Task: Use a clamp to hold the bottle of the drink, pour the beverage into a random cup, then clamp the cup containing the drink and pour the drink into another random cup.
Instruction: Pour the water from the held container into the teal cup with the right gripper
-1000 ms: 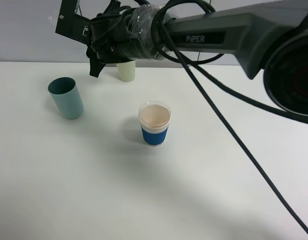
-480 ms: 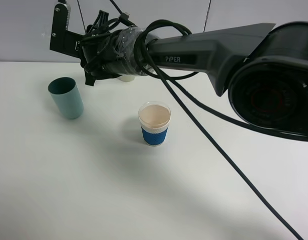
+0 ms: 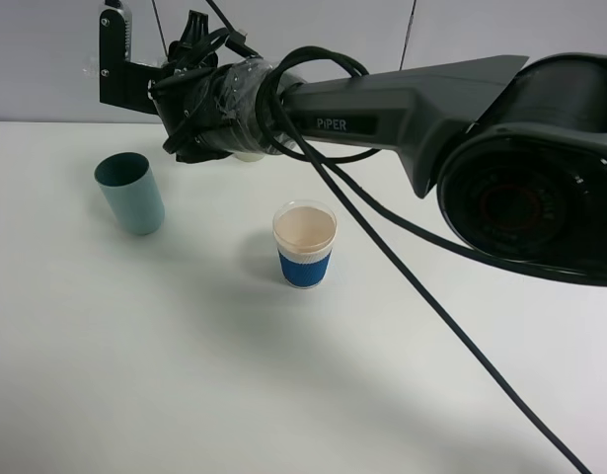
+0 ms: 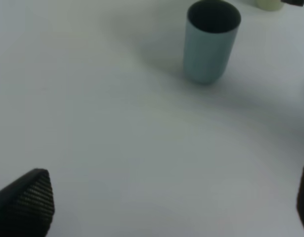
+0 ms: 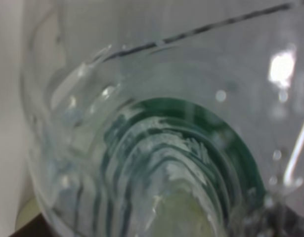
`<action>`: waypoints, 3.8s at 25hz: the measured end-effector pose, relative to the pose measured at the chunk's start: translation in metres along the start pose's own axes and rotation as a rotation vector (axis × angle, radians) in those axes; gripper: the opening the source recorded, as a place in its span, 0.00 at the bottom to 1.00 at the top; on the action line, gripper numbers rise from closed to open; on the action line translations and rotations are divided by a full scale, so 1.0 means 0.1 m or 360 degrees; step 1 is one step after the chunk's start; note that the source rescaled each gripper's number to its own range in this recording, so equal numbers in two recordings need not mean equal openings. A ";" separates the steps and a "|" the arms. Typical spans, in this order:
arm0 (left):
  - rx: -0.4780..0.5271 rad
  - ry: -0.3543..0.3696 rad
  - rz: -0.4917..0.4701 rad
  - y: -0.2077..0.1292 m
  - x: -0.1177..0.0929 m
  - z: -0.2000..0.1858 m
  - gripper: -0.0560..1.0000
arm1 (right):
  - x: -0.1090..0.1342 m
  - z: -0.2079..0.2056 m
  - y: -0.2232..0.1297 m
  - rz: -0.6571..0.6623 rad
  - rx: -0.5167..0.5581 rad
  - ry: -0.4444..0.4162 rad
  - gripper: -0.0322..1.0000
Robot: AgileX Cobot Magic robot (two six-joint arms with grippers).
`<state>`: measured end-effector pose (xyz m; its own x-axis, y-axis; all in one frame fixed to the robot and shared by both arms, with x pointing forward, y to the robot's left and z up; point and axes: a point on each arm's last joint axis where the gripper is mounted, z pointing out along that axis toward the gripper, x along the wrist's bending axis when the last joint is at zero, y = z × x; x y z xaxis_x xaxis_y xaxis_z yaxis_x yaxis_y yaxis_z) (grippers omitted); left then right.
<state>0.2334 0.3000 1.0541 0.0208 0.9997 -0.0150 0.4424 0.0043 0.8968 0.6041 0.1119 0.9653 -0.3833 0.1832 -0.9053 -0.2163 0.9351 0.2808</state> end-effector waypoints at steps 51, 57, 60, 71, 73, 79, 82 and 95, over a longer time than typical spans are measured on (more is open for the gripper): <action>0.0000 0.0000 0.0000 0.00 0.00 0.00 1.00 | -0.15 -0.01 -0.07 -0.0465 0.0163 -0.0246 0.03; 0.0000 0.0000 0.0000 0.00 0.00 0.00 1.00 | -0.16 -0.01 -0.07 -0.0484 0.0158 -0.0251 0.03; 0.0000 0.0000 0.0000 0.00 0.00 0.00 1.00 | -0.15 -0.01 -0.05 -0.0505 0.0129 -0.0253 0.03; 0.0000 0.0000 0.0000 0.00 0.00 0.00 1.00 | -0.16 -0.01 -0.04 -0.0573 0.0115 -0.0259 0.03; 0.0000 0.0000 0.0000 0.00 0.00 0.00 1.00 | -0.16 -0.01 -0.04 -0.0573 0.0115 -0.0259 0.03; 0.0000 0.0000 0.0000 0.00 0.00 0.00 1.00 | -0.16 -0.01 -0.04 -0.0573 0.0115 -0.0259 0.03; 0.0000 0.0000 0.0000 0.00 0.00 0.00 1.00 | -0.16 -0.01 -0.04 -0.0573 0.0115 -0.0259 0.03; 0.0000 0.0000 0.0000 0.00 0.00 0.00 1.00 | -0.16 -0.01 -0.04 -0.0592 0.0117 -0.0258 0.03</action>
<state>0.2334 0.3000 1.0541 0.0208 0.9997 -0.0150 0.4424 0.0043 0.8968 0.6098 0.1049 0.9788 -0.1435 -0.1315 -0.9809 -0.2464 0.9647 -0.0933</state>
